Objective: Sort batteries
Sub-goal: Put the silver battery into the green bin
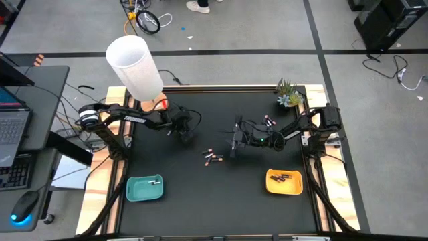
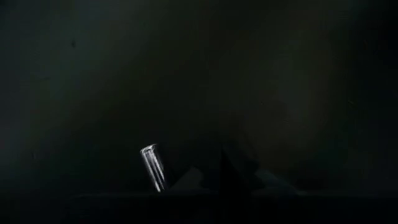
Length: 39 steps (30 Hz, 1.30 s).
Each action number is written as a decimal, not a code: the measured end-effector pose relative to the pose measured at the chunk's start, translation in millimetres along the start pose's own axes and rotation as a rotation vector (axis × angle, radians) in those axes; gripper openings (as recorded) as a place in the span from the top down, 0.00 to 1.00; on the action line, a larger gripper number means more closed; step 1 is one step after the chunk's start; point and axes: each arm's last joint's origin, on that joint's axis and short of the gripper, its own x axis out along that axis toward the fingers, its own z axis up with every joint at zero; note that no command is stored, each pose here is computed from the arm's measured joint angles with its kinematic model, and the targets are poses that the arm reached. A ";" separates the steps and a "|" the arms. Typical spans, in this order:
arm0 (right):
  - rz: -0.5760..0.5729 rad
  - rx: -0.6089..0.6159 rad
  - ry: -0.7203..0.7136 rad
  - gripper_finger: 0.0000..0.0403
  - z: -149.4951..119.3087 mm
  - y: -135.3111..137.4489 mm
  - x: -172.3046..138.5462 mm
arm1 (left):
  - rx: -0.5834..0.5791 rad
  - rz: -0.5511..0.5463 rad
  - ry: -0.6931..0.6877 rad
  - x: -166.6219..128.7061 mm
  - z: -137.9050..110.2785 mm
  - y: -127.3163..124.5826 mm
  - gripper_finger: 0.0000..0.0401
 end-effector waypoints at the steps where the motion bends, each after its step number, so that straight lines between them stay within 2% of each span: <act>1: 0.000 0.000 0.000 0.79 0.0 0.0 0.0 | 0.001 -0.006 -0.002 -0.6 2.2 -0.4 0.98; 8: -0.001 0.000 0.001 0.79 -0.2 -0.2 0.0 | 0.034 -0.019 -0.014 -11.4 32.3 -5.5 0.99; 11: 0.000 0.000 0.002 0.79 -0.2 -0.2 0.0 | 0.002 -0.018 0.013 -17.8 42.7 -6.7 0.97; 14: 0.000 0.001 0.003 0.79 -0.3 -0.2 0.0 | -0.051 0.019 0.064 -21.6 43.4 -5.6 0.91; 19: 0.000 0.002 0.003 0.80 -0.3 -0.1 0.0 | -0.063 0.112 0.111 -20.9 34.5 -3.2 0.75; 25: 0.000 0.002 0.003 0.79 -0.3 -0.1 0.0 | -0.112 0.122 0.138 -13.9 20.4 6.7 0.63; 34: 0.000 0.002 0.002 0.81 -0.2 -0.1 0.1 | -0.153 0.120 0.103 -4.0 5.2 22.2 0.63; 37: 0.000 0.002 0.002 0.81 -0.1 -0.1 0.1 | -0.161 0.087 0.103 -3.1 2.6 23.2 0.68; 39: -0.001 0.002 0.002 0.80 -0.2 -0.2 0.1 | -0.155 0.070 0.102 -2.6 1.4 22.6 0.76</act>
